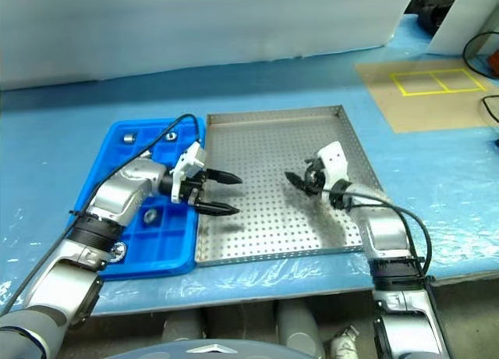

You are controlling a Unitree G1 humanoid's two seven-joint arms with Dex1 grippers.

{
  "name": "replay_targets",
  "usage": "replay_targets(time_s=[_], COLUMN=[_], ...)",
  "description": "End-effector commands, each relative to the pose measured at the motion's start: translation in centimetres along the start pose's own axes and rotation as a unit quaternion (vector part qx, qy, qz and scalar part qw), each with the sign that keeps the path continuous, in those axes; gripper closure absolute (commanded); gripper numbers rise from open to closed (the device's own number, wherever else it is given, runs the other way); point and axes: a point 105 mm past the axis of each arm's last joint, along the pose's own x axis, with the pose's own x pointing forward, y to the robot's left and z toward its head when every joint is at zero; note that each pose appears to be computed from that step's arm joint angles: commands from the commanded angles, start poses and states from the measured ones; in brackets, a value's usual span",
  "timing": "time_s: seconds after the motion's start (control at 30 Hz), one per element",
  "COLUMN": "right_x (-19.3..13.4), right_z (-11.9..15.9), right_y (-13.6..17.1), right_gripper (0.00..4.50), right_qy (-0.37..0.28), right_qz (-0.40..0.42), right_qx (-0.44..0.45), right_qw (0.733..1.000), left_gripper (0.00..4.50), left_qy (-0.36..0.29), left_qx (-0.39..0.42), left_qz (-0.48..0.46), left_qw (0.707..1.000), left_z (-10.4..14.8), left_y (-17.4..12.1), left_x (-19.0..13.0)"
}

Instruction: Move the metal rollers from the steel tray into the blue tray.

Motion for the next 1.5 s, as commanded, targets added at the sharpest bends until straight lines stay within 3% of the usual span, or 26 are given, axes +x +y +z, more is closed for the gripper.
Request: replay_targets(time_s=[0.03, 0.17, 0.3, 0.43, 0.73, 1.0, 1.1, 1.2, 1.27, 1.43, 1.5], right_x=[-0.2, -0.1, -0.5, -1.2, -1.2, -1.3, -1.3, -1.2, -1.0, -0.3, -0.2], right_z=[3.2, 2.7, -0.4, -1.8, -2.6, -5.3, -5.4, -5.6, -5.6, -5.5, -5.0], right_y=[0.1, 0.0, -0.2, -0.9, -0.6, -1.0, -1.1, -1.3, -1.4, -0.9, -0.4], right_gripper=[0.87, 0.87, 0.87, 0.87, 0.87, 0.87, 1.37, 2.33, 2.33, 3.54, 3.61], right_qy=[-0.047, -0.037, 0.021, 0.041, 0.050, 0.074, 0.068, 0.076, 0.077, 0.074, 0.060], right_qz=[0.016, 0.013, 0.010, -0.008, -0.007, -0.028, -0.024, -0.030, -0.032, -0.016, -0.002], right_qx=[-0.005, -0.001, -0.039, -0.049, -0.055, -0.030, -0.015, -0.026, -0.028, -0.038, -0.035], right_qw=[0.999, 0.999, 0.999, 0.998, 0.997, 0.996, 0.997, 0.996, 0.996, 0.996, 0.998], left_gripper=[0.09, 0.09, 0.09, 0.09, 0.09, 0.09, 0.09, 0.09, 0.09, 0.09, 0.09], left_qy=[-0.004, -0.004, -0.003, -0.002, 0.005, 0.007, 0.008, 0.009, 0.010, 0.011, 0.011], left_qx=[0.022, 0.022, 0.021, 0.021, 0.025, 0.027, 0.028, 0.028, 0.028, 0.029, 0.029], left_qz=[0.003, 0.004, 0.004, 0.004, 0.002, 0.002, 0.006, 0.008, 0.009, 0.013, 0.015], left_qw=[1.000, 1.000, 1.000, 1.000, 1.000, 1.000, 1.000, 1.000, 1.000, 0.999, 0.999], left_z=[0.9, 0.8, 0.8, 0.7, 0.6, 0.7, 0.7, 0.6, 0.5, 0.5, 0.5], left_y=[-0.1, -0.2, -0.2, -0.2, -0.1, -0.1, -0.1, -0.2, -0.2, -0.2, -0.3], left_x=[-0.4, -0.3, -0.3, -0.3, -0.1, -0.2, -0.4, -0.5, -0.6, -0.7, -0.7])
